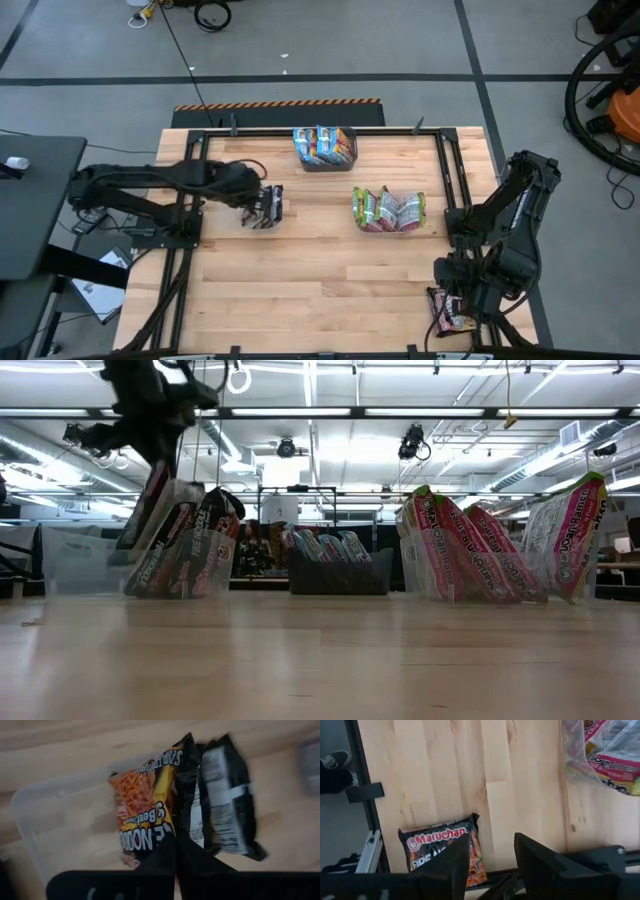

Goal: Sort Maruchan noodles
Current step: Put the black noodle pack into the left transparent bin

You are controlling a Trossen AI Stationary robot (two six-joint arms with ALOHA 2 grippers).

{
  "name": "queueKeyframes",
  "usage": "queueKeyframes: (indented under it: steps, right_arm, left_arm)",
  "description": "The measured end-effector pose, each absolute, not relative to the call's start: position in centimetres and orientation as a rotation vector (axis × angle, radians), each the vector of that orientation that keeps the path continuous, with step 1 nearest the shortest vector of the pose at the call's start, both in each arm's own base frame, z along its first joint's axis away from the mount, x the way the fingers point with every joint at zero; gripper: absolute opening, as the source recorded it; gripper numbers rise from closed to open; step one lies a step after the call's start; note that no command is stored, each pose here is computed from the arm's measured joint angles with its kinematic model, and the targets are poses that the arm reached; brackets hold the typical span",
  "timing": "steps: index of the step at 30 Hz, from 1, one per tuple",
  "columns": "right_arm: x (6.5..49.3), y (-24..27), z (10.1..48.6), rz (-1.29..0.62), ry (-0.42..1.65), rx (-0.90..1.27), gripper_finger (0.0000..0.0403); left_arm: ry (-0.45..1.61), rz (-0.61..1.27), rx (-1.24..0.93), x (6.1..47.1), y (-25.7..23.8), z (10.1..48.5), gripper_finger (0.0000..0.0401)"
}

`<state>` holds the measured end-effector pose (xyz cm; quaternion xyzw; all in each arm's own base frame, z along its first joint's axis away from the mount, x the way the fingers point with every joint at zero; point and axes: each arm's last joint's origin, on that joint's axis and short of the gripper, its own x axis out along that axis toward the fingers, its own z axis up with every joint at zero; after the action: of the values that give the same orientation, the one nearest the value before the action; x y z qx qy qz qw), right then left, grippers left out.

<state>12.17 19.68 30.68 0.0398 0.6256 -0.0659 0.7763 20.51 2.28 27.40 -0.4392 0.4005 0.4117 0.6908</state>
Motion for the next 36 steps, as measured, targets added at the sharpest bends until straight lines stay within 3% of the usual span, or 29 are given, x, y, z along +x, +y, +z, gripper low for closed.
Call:
queueKeyframes:
  steps: [3,9,13,20,27,31,36]
  right_arm:
    - [12.2,19.6,30.9,-0.134,1.344,0.076,0.0160]
    - [12.2,19.7,30.9,-0.133,1.304,0.054,0.0160]
    - [12.1,20.2,30.8,0.010,1.330,-0.030,0.0171]
    - [12.5,21.1,26.4,0.167,1.381,-0.039,0.0217]
    - [12.4,21.3,21.6,0.387,1.431,-0.049,0.0255]
    - [12.1,19.8,19.4,0.345,1.588,-0.004,0.0251]
    - [11.1,18.5,16.4,0.311,1.739,0.105,0.0245]
  left_arm:
    - [0.828,0.903,-1.009,19.1,2.2,27.8,0.0003]
    - [0.694,0.826,-1.106,18.5,2.1,24.0,0.0002]
    - [0.677,0.839,-1.136,18.3,2.3,21.9,0.0002]
    - [0.699,0.845,-1.119,18.1,2.3,21.5,0.0040]
    - [0.707,0.768,-1.033,18.4,2.4,23.7,0.0116]
    - [0.757,0.740,-0.968,17.9,2.4,26.4,0.0153]
    - [0.799,0.722,-0.916,16.2,2.2,30.1,0.0163]
